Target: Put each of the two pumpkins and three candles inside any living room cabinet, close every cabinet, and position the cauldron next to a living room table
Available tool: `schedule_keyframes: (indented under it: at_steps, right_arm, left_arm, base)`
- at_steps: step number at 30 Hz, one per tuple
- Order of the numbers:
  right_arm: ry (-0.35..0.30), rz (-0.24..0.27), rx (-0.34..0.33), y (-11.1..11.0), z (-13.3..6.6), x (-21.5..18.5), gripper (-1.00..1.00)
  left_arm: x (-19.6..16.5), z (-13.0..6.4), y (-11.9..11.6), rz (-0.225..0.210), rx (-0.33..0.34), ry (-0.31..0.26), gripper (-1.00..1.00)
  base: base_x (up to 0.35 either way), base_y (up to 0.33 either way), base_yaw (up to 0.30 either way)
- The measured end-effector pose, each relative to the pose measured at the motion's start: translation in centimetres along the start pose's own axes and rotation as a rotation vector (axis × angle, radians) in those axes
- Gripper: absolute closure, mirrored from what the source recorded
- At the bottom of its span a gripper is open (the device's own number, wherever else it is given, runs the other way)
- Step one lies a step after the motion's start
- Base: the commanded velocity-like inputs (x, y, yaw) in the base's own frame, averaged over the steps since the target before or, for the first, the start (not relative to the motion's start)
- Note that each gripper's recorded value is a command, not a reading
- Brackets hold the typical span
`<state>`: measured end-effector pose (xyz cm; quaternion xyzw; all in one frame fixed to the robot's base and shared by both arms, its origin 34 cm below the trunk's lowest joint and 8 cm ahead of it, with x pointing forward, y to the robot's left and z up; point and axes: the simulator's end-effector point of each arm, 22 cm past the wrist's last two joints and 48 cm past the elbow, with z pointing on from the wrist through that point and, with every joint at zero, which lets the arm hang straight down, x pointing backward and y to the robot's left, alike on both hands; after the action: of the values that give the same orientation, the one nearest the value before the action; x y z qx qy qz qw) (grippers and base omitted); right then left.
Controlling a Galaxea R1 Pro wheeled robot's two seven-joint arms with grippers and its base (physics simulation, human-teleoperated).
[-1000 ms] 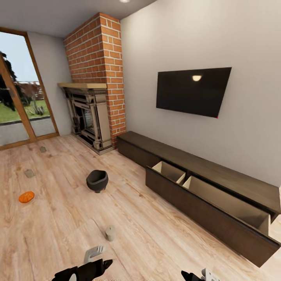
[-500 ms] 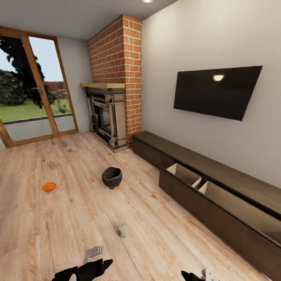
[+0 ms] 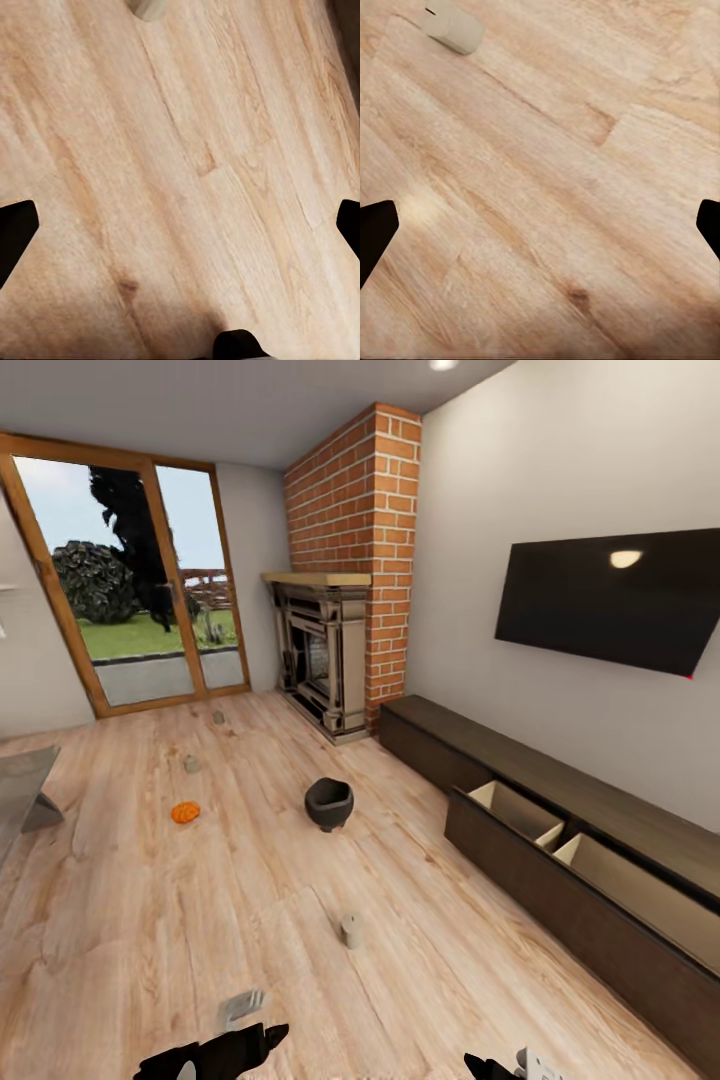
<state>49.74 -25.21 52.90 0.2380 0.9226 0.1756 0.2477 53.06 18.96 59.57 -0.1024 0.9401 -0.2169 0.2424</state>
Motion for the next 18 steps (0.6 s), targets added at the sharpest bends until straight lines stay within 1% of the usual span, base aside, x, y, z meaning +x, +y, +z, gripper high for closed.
schedule_keyframes:
  at_steps: [6, 18]
  right_arm:
    - [-0.001, 0.0, -0.001, 0.02, -0.02, -0.01, -1.0]
    - [-0.006, -0.001, -0.005, 0.2, -0.1, -0.23, -1.0]
  left_arm:
    - [0.0, -0.02, 0.0, 0.0, 0.0, 0.0, -1.0]
    - [0.04, -0.08, -0.01, 0.0, 0.0, 0.0, -1.0]
  base:
    - [-0.076, 0.01, 0.272]
    - [-0.005, 0.001, 0.269]
